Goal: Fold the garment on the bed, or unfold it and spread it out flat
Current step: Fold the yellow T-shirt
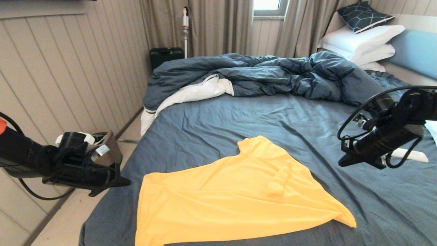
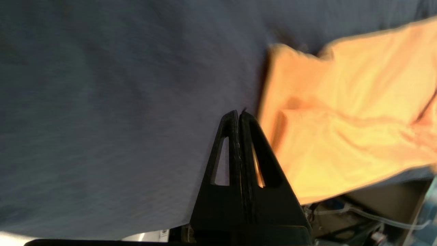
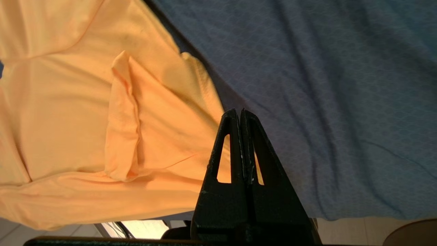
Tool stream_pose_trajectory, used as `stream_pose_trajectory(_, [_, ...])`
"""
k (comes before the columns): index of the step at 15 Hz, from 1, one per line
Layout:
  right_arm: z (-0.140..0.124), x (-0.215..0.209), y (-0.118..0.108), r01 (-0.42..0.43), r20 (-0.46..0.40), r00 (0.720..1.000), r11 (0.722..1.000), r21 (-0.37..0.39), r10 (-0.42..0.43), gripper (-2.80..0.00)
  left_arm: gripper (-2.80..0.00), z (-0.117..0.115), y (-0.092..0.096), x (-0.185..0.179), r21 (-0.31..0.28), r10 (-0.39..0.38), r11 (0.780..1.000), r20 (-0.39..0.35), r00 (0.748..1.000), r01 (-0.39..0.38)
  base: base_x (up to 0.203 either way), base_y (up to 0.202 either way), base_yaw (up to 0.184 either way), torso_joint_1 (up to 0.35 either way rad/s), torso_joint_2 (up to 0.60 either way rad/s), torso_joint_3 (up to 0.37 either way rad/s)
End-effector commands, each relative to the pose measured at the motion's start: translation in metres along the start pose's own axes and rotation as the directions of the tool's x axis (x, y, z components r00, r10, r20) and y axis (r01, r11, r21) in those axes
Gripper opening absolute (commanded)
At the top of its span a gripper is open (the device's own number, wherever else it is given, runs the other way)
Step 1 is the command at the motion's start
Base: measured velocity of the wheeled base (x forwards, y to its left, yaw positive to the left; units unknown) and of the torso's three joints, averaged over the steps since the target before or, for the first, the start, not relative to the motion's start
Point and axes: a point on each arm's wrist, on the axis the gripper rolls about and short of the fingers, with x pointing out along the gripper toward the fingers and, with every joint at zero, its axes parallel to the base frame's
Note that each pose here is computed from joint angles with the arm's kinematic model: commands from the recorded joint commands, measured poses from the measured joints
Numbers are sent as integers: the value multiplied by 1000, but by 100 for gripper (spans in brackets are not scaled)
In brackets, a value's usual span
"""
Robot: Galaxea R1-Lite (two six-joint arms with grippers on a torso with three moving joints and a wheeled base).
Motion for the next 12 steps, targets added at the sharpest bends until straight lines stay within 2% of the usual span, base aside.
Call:
stream_pose_trajectory(1, [-1,-4,0,-3,6,1000,1000,1,3,-280,0,-6,-6,7,27,-18,999,-4,1000,18,0,0,0,0,0,0])
stream_pose_trajectory(4, [-1,-4,-1,-3,5,1000,1000,0,3,-280,0,-4,-7,10,76,-51,996,55,997,47,0,0,0,0,0,0])
stream_pose_trajectory(5, [-1,-3,-1,-3,5,1000,1000,0,3,-280,0,-6,-10,15,98,-69,993,54,996,64,0,0,0,0,0,0])
stream_pose_trajectory(8, [-1,-5,0,-9,10,1000,1000,-4,9,-280,0,-8,-17,23,132,-87,988,43,995,81,0,0,0,0,0,0])
stream_pose_trajectory(12, [1,-8,2,-17,23,1000,1000,-15,17,-280,0,-17,-34,43,167,-102,981,-16,995,104,0,0,0,0,0,0])
